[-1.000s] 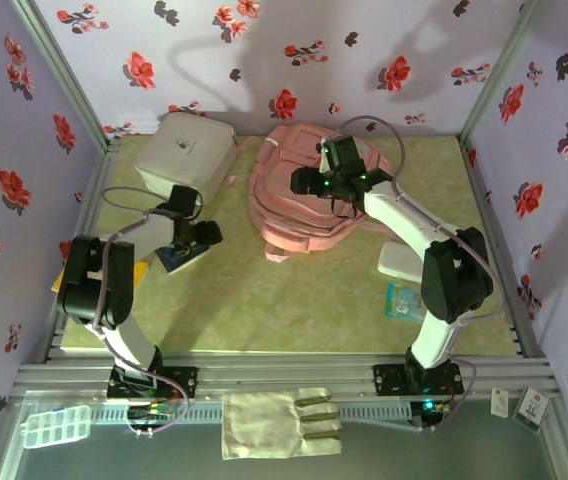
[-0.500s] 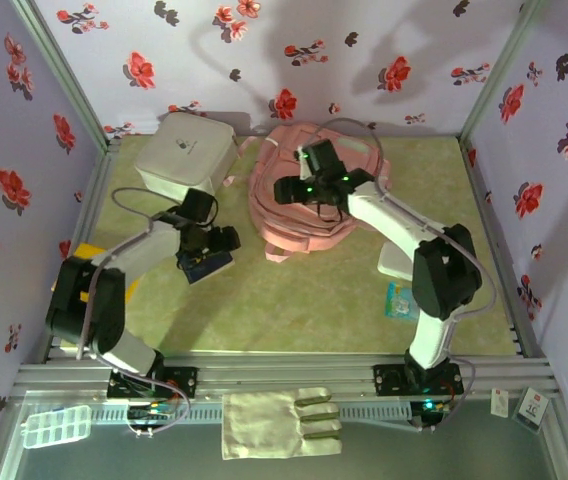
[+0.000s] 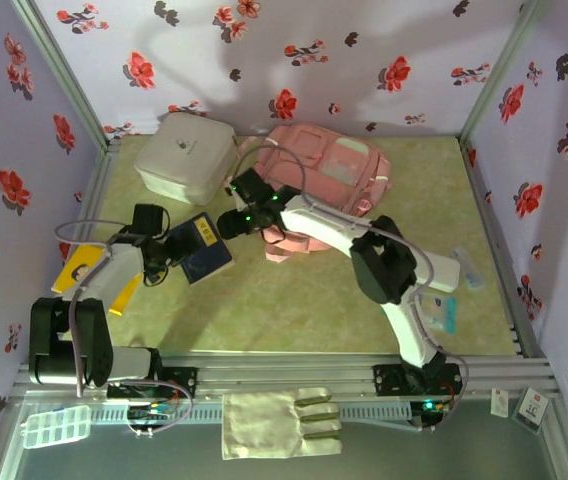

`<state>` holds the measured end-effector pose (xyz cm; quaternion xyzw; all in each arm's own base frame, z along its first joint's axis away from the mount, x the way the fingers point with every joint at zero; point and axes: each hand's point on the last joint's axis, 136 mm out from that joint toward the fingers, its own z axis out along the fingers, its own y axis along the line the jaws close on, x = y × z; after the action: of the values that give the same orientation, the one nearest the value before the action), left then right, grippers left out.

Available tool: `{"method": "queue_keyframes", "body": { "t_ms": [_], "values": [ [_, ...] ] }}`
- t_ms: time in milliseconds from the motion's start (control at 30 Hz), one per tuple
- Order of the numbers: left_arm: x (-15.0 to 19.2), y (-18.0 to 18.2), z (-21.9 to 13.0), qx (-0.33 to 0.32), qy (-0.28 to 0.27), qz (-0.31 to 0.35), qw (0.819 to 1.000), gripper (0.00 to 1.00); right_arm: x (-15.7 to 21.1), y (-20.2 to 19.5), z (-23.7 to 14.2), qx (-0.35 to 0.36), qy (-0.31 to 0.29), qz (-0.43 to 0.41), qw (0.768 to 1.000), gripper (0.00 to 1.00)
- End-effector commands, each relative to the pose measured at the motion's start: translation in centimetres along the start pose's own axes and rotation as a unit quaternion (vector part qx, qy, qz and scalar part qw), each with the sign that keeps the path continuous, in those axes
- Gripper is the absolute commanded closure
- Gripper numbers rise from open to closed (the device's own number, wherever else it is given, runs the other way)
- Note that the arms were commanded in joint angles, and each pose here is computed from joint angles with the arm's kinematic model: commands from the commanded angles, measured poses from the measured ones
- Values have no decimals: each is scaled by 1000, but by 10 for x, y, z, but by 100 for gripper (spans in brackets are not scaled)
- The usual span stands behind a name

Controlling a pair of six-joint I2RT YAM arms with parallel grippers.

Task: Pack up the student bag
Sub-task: Pick up the book from the middle-left of the table.

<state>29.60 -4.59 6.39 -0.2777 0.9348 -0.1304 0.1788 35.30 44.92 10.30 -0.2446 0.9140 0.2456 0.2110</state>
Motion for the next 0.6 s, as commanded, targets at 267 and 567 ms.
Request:
{"method": "queue_keyframes", "body": {
  "t_ms": [267, 567],
  "values": [
    [8, -4, 18, 42, 26, -33, 998, 13, 24, 6, 58, 22, 71, 10, 997, 58],
    [16, -5, 32, 47, 52, -36, 997, 22, 40, -4, 76, 34, 95, 34, 994, 73]
  ]
}}
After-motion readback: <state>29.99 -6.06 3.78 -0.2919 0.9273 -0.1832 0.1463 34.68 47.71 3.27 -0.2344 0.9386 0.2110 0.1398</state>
